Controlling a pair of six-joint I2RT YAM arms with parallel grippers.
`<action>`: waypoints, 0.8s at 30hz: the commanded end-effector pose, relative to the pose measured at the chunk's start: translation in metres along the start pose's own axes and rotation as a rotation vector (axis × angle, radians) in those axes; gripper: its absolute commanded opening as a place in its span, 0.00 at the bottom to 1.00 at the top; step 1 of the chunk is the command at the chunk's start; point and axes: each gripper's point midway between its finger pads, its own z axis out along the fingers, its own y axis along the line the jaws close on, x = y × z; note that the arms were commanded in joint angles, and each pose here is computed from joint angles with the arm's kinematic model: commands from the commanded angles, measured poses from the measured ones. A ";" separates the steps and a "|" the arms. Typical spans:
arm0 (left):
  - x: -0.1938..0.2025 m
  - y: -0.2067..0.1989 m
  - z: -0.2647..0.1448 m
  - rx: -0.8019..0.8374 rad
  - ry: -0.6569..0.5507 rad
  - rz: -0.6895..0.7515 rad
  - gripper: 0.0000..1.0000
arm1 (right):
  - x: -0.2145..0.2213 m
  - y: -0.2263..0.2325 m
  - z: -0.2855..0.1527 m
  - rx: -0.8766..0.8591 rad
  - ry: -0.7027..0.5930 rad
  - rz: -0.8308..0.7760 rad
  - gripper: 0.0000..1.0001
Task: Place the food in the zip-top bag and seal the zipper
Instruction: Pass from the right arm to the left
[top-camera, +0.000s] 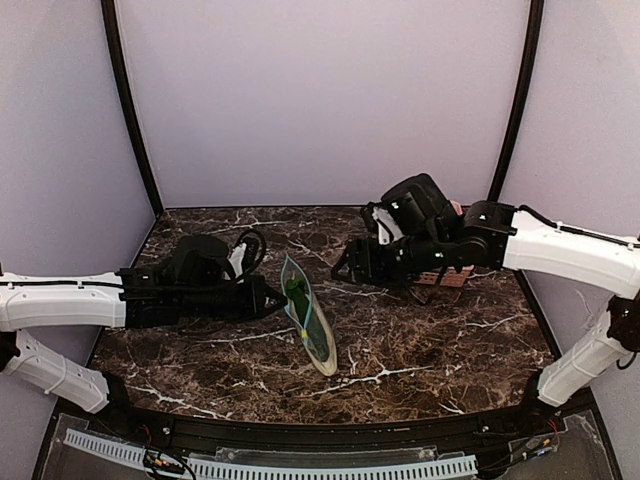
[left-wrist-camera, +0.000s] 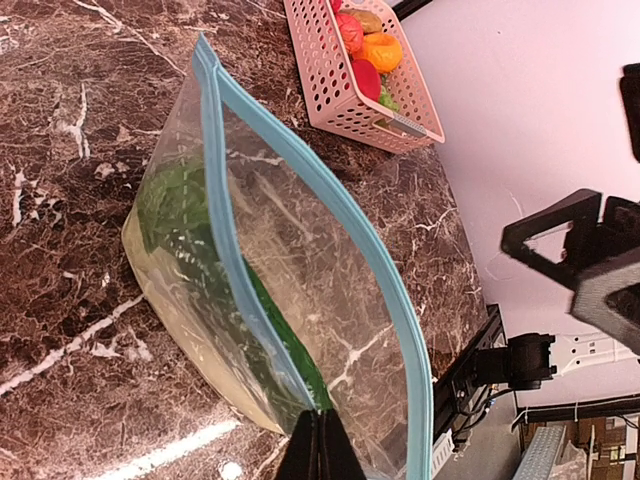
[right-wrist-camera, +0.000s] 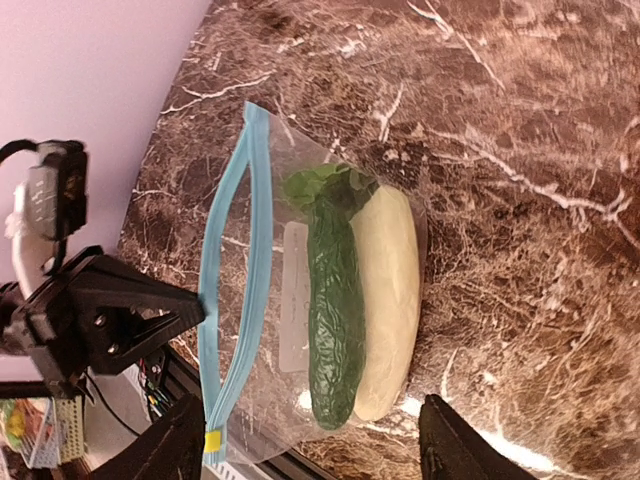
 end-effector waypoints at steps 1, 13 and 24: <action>0.003 0.008 -0.002 -0.030 0.000 0.022 0.01 | -0.019 0.004 -0.038 -0.018 -0.118 -0.073 0.77; -0.007 -0.002 -0.005 0.008 -0.018 0.053 0.01 | -0.032 -0.104 -0.072 0.293 -0.109 -0.019 0.82; -0.022 -0.026 -0.013 0.081 -0.024 0.144 0.01 | -0.059 -0.202 -0.070 0.429 -0.087 0.094 0.86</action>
